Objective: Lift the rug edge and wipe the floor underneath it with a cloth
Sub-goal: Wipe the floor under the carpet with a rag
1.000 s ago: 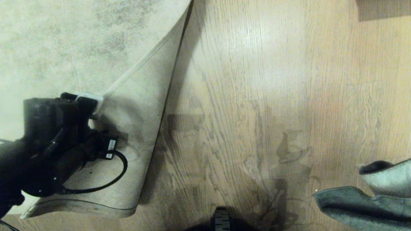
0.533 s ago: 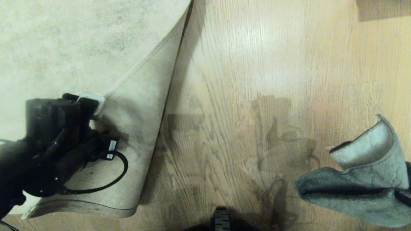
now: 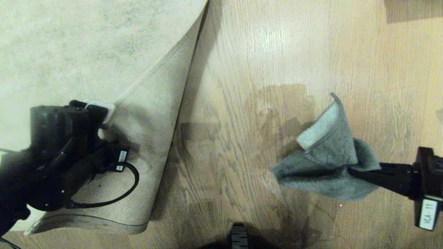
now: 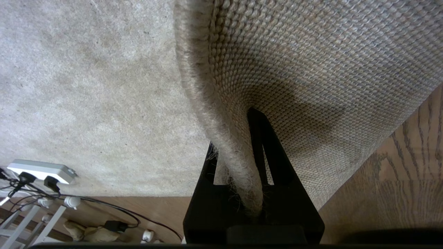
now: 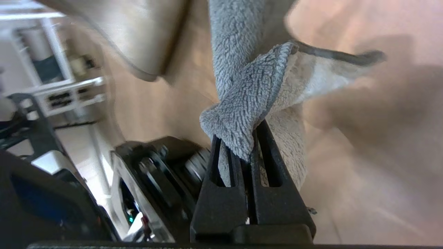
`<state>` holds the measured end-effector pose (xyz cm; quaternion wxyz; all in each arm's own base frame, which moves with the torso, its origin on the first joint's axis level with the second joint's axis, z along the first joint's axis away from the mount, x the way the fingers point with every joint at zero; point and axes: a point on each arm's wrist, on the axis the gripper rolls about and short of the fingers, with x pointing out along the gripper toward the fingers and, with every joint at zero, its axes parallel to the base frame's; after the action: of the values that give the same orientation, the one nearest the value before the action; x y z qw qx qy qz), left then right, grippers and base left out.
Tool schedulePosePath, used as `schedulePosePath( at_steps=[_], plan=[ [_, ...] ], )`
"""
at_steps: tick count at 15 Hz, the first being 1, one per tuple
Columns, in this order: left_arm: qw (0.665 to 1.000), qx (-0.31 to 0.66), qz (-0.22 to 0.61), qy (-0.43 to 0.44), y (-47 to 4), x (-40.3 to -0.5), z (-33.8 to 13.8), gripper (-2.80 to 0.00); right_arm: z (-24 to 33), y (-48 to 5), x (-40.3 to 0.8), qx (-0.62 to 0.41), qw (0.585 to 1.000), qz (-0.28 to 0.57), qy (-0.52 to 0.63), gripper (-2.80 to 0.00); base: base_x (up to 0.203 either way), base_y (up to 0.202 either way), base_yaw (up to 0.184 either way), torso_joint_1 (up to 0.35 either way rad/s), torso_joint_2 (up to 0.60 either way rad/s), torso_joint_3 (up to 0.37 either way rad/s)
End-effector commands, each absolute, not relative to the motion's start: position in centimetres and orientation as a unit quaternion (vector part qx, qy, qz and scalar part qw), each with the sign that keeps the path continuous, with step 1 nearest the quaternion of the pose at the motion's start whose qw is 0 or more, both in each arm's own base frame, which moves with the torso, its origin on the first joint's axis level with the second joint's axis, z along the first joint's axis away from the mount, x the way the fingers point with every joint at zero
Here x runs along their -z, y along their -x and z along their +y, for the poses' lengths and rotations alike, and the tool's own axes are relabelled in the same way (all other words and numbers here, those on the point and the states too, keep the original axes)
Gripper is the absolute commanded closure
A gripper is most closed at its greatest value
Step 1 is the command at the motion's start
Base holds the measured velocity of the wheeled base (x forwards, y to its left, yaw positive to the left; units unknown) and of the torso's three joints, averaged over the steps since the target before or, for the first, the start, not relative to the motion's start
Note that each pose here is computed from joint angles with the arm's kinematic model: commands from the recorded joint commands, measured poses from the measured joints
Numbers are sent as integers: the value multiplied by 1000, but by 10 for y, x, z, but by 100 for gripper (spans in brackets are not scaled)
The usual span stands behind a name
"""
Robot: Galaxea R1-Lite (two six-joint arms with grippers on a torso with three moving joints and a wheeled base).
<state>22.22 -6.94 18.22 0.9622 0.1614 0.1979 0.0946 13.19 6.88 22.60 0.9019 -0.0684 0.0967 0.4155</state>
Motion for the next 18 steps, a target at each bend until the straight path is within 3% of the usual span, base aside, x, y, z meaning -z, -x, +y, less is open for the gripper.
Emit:
schedulePosePath(
  at_steps=[1,7,18],
  plan=[
    [962,-96,198,-162,-223,-182,-70,0,113,-166,-211,-459,875,129,81,0,0,0,0,0,0,0],
    [962,-99,197,-159,-223,-182,-69,0,204,-172,-199,-510,850,99,89,0,0,0,0,0,0,0],
    [963,-100,199,-154,-223,-181,-68,0,280,-184,-140,-520,847,94,65,0,0,0,0,0,0,0]
  ],
)
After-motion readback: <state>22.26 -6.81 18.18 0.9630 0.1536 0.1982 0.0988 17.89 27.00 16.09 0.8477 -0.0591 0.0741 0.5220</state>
